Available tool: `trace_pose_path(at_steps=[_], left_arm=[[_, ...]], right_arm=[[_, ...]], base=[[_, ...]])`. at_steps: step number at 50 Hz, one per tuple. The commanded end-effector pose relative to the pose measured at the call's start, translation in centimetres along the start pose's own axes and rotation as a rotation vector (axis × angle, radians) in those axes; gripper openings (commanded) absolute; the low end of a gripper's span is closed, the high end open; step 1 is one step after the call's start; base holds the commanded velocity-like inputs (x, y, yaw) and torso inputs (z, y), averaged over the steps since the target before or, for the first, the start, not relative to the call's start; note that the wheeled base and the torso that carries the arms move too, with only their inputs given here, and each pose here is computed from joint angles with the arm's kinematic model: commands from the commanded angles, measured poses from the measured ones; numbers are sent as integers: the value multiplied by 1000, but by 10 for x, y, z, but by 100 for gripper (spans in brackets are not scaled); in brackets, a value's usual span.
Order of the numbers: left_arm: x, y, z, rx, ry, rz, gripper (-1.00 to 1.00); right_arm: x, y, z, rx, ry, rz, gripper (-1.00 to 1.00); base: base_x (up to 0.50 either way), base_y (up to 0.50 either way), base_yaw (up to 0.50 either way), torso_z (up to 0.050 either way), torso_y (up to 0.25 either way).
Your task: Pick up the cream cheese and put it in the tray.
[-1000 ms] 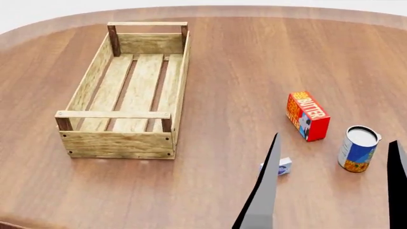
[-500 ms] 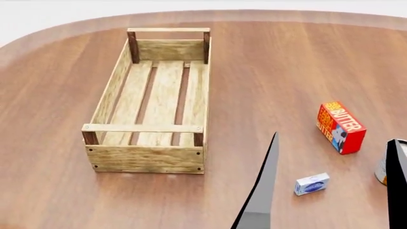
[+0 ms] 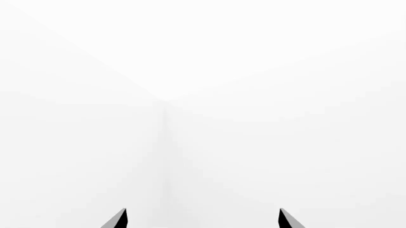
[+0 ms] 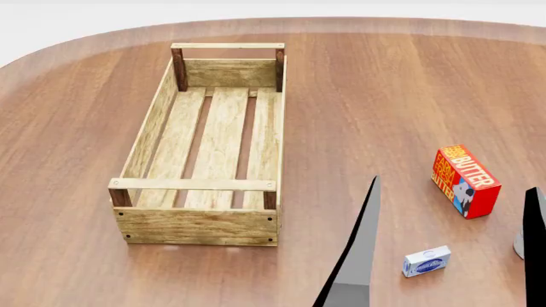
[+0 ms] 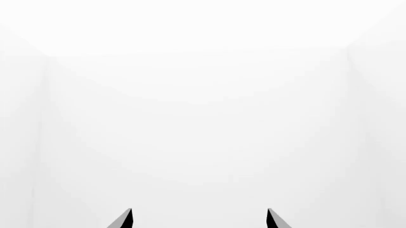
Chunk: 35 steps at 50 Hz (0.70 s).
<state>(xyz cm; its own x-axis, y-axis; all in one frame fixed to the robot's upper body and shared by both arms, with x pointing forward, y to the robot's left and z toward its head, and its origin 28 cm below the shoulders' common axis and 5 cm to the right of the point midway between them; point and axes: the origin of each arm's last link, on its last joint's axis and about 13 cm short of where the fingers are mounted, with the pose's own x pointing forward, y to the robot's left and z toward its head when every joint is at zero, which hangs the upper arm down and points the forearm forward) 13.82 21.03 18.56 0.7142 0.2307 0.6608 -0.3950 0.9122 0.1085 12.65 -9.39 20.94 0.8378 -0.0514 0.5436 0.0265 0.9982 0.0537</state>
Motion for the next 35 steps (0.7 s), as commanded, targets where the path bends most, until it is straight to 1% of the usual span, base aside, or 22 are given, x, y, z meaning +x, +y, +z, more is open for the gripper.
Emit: trace_pose_path(at_steps=[1, 35], left_arm=[[0, 0, 0, -2, -2, -1, 100], [0, 1, 0, -5, -2, -1, 100]], right_arm=[[0, -1, 1, 18, -1, -3, 100], [0, 0, 1, 15, -4, 5, 100]], base=[[270, -23, 0, 0, 0], [289, -20, 0, 0, 0]])
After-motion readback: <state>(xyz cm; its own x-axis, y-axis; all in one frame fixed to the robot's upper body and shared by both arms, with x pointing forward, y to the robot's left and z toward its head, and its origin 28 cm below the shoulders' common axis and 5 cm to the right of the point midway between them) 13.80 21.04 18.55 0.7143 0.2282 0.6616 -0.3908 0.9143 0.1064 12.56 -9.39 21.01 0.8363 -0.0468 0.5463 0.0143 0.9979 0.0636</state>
